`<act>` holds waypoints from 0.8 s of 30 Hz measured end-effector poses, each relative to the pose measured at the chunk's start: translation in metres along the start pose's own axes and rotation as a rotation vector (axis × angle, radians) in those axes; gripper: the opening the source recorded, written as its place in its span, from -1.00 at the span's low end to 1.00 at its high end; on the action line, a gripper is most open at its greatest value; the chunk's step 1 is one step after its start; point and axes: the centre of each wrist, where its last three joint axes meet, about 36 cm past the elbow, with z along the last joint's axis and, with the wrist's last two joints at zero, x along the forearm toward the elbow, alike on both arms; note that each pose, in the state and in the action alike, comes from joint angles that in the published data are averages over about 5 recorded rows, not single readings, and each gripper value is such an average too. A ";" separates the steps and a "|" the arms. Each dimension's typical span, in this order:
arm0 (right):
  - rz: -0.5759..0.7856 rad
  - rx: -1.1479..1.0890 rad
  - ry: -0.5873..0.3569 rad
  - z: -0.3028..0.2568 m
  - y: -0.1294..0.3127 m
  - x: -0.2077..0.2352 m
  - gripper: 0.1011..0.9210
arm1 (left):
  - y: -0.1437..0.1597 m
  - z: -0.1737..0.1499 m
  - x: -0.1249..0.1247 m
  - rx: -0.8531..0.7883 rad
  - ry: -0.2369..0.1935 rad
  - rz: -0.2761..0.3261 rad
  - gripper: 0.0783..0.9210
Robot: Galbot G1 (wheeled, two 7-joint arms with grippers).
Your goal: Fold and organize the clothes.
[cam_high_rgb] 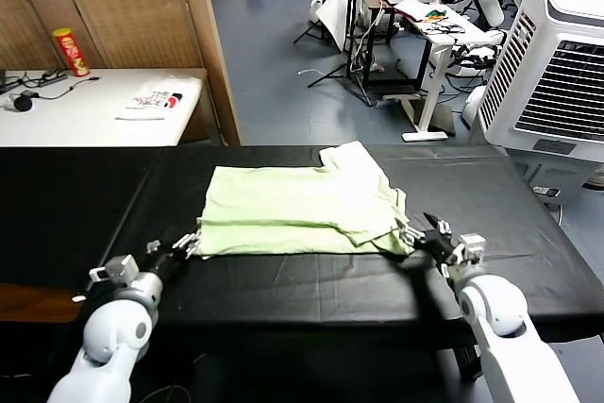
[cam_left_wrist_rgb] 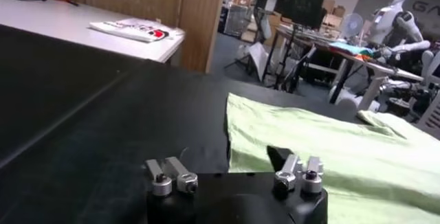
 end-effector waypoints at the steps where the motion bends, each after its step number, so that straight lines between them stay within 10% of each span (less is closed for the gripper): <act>1: -0.003 0.000 0.006 0.003 0.003 0.003 0.62 | -0.001 0.002 0.003 0.001 0.006 0.007 0.70; 18: -0.018 -0.021 0.040 0.019 0.020 0.006 -0.39 | 0.005 0.023 0.019 0.020 0.076 0.033 0.70; 24: -0.011 -0.019 0.046 0.018 0.019 0.006 -0.82 | 0.007 0.023 0.018 0.043 0.083 0.041 0.18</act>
